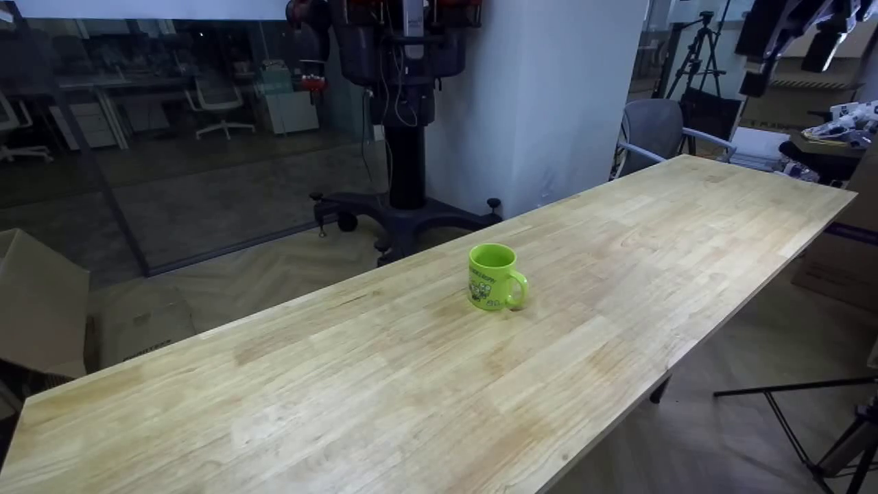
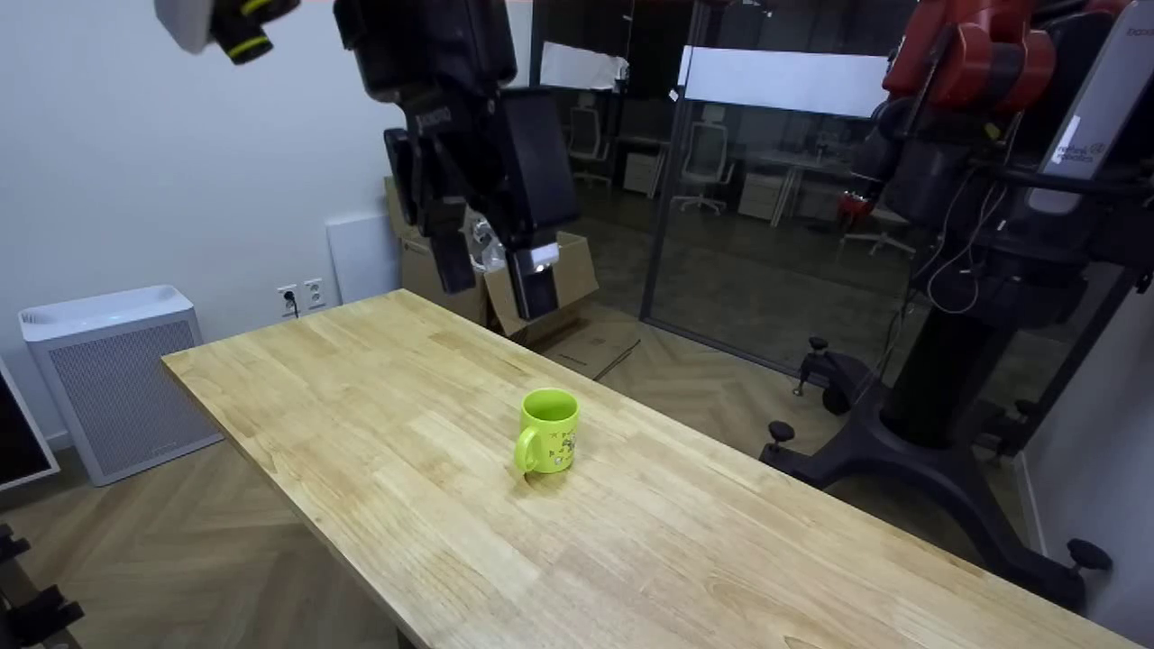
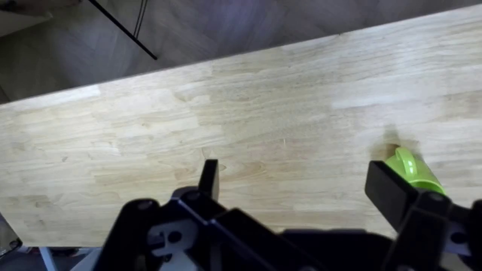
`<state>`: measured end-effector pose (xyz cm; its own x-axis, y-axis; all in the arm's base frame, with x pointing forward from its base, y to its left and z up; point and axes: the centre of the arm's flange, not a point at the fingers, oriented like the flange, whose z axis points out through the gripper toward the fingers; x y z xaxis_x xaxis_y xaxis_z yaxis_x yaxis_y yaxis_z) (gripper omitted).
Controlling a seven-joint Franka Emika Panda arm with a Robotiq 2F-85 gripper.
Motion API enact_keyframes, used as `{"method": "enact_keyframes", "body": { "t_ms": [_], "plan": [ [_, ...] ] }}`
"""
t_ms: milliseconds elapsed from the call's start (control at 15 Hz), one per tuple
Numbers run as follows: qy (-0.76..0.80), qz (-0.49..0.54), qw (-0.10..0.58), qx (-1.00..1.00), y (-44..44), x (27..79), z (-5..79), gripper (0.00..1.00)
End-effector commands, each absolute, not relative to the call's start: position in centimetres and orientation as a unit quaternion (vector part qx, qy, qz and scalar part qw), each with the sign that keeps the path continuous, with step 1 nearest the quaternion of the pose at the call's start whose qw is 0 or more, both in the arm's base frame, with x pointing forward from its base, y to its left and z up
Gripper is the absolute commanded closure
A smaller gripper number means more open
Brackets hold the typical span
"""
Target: Move the cup to the left
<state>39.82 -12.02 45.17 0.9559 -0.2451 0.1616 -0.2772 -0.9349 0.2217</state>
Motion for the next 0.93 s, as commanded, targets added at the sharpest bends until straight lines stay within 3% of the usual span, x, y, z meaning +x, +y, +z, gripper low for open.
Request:
{"method": "enact_keyframes", "body": {
  "t_ms": [0,333,600,867],
  "plan": [
    [-0.164,0.148,0.1,0.97,-12.6,42.9,45.6,0.0],
    [-0.088,0.263,0.055,0.959,-14.4,49.8,46.0,0.0],
    [-0.02,0.221,-0.03,0.975,-13.4,55.3,43.2,0.0],
    [0.067,0.142,-0.066,0.985,-11.0,60.1,40.2,0.0]
  ]
}}
